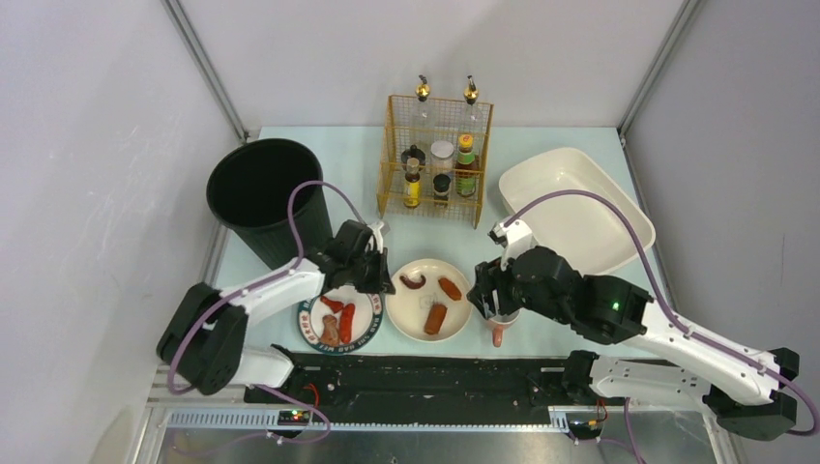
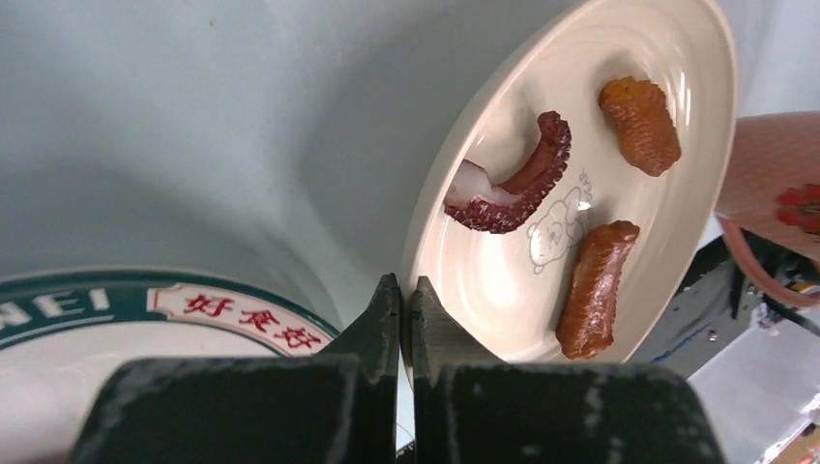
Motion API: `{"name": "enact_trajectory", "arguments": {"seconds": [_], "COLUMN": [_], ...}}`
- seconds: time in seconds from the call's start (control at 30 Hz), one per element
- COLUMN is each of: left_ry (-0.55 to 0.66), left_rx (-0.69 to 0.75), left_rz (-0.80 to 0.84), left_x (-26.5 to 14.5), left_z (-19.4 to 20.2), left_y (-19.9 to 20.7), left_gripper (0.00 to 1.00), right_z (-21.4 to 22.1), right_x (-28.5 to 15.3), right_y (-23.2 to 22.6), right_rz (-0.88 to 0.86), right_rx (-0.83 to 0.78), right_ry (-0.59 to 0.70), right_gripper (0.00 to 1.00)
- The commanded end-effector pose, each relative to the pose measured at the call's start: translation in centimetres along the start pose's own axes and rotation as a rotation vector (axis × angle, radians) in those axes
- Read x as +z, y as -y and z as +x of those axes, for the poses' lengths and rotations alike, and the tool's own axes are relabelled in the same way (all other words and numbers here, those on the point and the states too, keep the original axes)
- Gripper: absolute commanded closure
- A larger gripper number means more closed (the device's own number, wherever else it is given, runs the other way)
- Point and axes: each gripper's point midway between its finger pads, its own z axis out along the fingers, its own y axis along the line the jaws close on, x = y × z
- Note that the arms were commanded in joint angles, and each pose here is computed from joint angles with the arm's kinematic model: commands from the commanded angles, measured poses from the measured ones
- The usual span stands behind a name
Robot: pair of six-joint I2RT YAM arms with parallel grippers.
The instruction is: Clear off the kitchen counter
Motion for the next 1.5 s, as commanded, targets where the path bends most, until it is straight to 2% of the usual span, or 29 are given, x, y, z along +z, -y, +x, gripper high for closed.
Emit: {"name": "enact_trajectory", "arguments": {"seconds": [0.0,0.3,0.57,0.7,1.2,1.47], "left_ry": [0.116,0.24,0.329,0.391,0.59,0.755], "left_rx": [-0.032,-0.029,-0.061,-0.084,-0.202,-0.313], "left_rz": [0.078,0.111,0.068,0.102,0.132,0.019], "left_x": [-3.7,-10.8,-16.4,-19.3,-27.7,-32.8], "left_z": [-2.9,-6.6,-9.4,-11.4,-17.5,-20.3], "left_y": [2.8,6.2,6.8,7.2,5.5,0.4], "left_gripper": [1.0,1.0,1.0,1.0,1.0,1.0], "right_z": [-1.0,-1.6,-3.4,-4.3,-4.4,-4.0], "right_x": [-0.6,-1.4,-3.8,-5.0,-5.1,-5.0], "right_y": [0.4,0.7,1.0,1.4,1.4,1.6], "right_rz": [0.011,0.008,0.005,0.015,0.016,0.022], "right_rx": [0.005,0.006,0.01,0.002,-0.018,-0.024], "right_ry": [0.053,0.091,0.149,0.174,0.169,0.154], "right_gripper": [0.34,0.34,0.34,0.34,0.34,0.34]}}
